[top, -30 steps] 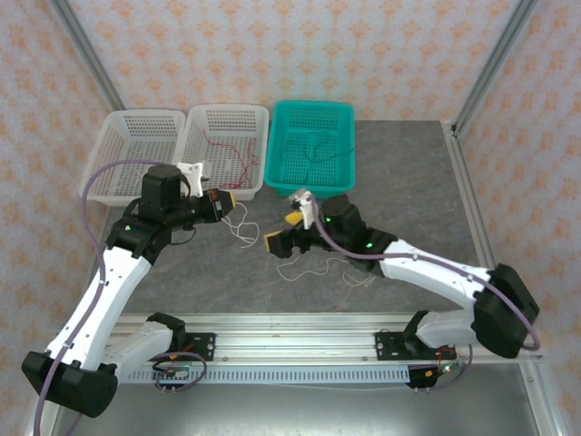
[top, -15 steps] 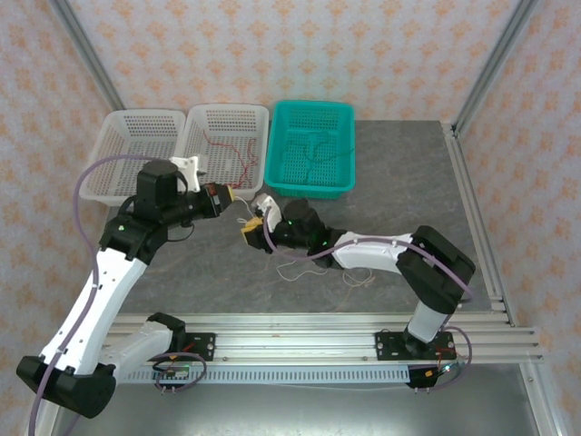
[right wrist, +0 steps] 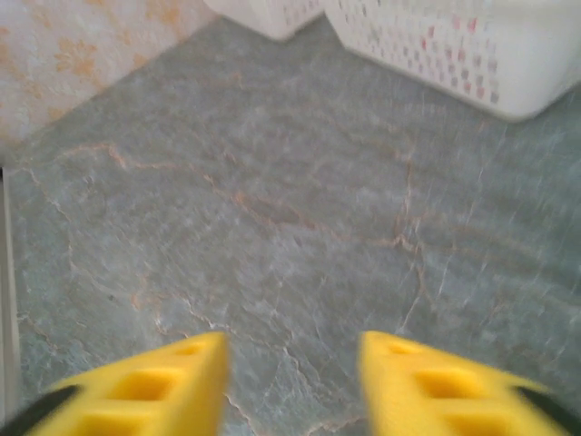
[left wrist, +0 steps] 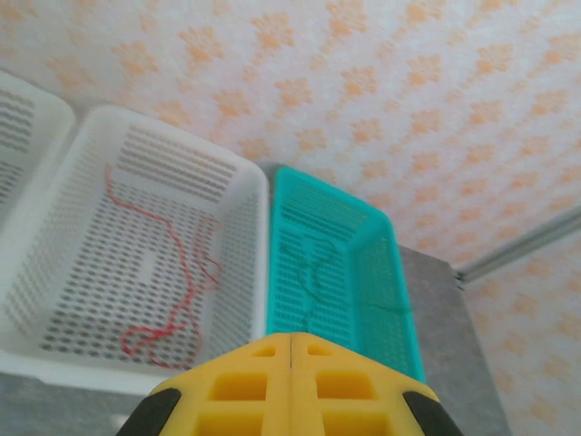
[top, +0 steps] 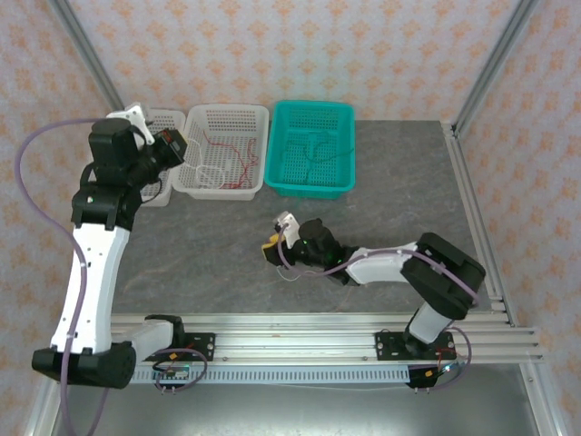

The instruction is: Untangle the cables

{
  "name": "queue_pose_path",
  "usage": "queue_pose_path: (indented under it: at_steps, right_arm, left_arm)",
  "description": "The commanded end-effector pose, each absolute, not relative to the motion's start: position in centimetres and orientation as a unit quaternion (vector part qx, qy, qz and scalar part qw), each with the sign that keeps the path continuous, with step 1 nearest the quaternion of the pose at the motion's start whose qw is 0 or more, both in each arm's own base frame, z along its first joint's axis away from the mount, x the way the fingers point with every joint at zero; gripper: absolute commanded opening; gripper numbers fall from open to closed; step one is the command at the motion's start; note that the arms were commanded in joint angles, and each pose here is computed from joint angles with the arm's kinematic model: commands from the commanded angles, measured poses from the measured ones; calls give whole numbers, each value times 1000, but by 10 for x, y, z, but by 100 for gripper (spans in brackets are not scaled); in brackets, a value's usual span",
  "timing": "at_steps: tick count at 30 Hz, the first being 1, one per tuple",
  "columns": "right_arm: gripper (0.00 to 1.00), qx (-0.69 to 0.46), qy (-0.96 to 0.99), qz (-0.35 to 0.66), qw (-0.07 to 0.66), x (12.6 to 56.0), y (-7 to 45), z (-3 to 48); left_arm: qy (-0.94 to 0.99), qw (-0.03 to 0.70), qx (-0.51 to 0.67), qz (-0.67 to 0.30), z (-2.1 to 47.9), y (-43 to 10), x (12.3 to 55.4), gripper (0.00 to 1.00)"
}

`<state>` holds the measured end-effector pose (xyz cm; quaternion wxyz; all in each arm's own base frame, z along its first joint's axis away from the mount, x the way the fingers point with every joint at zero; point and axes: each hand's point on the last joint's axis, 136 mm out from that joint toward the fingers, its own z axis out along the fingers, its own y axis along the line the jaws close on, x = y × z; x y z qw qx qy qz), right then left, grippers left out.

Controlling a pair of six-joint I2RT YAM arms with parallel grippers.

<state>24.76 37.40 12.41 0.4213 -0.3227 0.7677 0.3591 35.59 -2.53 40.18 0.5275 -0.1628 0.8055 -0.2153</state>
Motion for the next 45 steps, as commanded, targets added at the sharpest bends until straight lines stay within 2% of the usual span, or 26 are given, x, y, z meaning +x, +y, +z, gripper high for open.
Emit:
queue_pose_path:
  at_steps: [1,4,11,16,18,19,20,22,27,33,37,45]
  right_arm:
    - [67,-306,751,363,458,249,366,170]
    - [77,-299,752,357,466,243,352,187]
    - [82,-272,745,338,507,232,311,216]
    - [87,-237,746,325,531,228,284,223]
    - [89,-215,752,317,537,230,273,224]
    - [89,-203,758,310,537,232,268,224]
    - [89,-189,766,302,535,234,263,223]
    - [90,-161,783,290,527,238,255,223]
    - [90,-96,806,289,508,253,241,218]
    - [89,6,830,250,498,275,207,203]
    - [89,25,840,222,494,278,193,197]
    - [89,44,841,212,496,275,180,191]
  left_arm:
    - [792,566,-176,-145,418,14,376,0]
    - [794,564,-206,-96,409,52,401,0]
    - [801,517,-301,-43,355,154,467,0]
    - [826,461,-324,-28,303,198,506,2]
    - [844,425,-325,-37,278,201,520,39]
    - [850,414,-322,-46,273,198,523,65]
    - [851,410,-323,-58,273,195,524,78]
    - [839,428,-327,-75,284,187,518,86]
    - [798,493,-321,-129,341,144,480,88]
    - [803,501,-267,-182,359,38,412,84]
    - [826,487,-204,-199,336,-38,363,82]
    - [891,369,-142,-224,247,-137,294,80]
